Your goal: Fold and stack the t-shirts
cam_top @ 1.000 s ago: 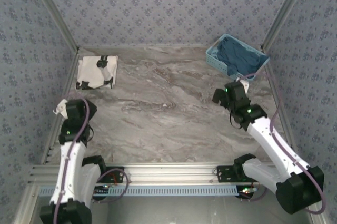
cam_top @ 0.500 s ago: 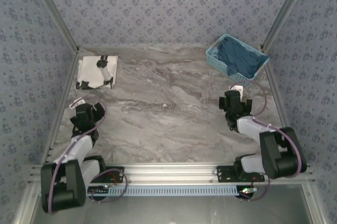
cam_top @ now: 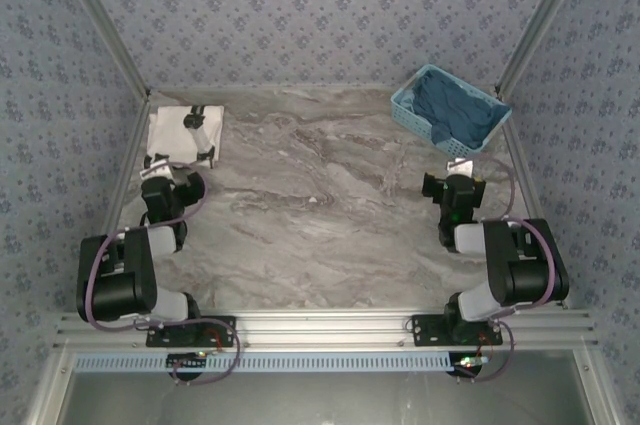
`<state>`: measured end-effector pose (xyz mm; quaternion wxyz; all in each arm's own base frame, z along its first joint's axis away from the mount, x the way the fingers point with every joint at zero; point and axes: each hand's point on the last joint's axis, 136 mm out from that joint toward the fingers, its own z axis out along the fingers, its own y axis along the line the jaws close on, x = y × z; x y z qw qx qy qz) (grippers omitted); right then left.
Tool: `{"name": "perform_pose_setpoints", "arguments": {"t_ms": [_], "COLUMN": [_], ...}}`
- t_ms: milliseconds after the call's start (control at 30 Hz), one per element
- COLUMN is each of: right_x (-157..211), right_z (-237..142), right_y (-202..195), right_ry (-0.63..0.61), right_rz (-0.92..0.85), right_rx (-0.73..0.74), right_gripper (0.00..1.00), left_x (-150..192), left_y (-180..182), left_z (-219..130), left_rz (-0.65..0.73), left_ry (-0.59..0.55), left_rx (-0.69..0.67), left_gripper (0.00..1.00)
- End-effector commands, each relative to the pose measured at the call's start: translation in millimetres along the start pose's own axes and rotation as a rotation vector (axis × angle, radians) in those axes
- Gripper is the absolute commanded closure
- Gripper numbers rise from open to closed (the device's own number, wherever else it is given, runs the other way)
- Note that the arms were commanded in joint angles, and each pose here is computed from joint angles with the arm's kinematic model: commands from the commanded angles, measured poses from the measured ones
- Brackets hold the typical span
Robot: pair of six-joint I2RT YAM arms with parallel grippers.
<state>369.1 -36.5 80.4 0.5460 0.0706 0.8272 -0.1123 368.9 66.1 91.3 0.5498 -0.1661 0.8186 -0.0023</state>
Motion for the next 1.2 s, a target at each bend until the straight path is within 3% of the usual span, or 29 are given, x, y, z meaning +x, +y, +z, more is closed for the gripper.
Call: {"name": "perform_pose_setpoints", "arguments": {"t_ms": [0,67,167,267,367,400,1167], "right_x": [-13,-19,-11,-15,-11,-14,-15], "right_z": [-8,-13,-15,-6,8,12,12], "right_y": [1,-4,-3,-10,-7,-4,7], "right_ry": [-0.119,-0.217,-0.168,-0.16,-0.06,-0.056,-0.05], "right_rz": [0.062,0.035,0.085,0.08,0.099,0.042,0.03], "right_rx": [-0.036,-0.005,-0.032,-0.005,-0.014,-0.01,-0.073], "right_gripper": [0.0,0.0,0.0,0.0,0.0,0.0,0.0], "left_x": [-16,-11,-7,-2,4,0,0], "left_y": [-9,-3,-12,-19,-33,-36,-33], "left_z": [-16,-25,-16,-3,12,14,12], "left_rz": [0.039,0.039,0.073,0.108,0.161,0.166,0.175], "left_ry": [-0.151,-0.218,-0.239,-0.125,-0.039,-0.049,-0.059], "left_rx": [0.038,-0.014,0.016,0.008,0.051,0.062,0.014], "left_gripper": [0.02,0.02,0.02,0.02,0.02,0.02,0.02]}}
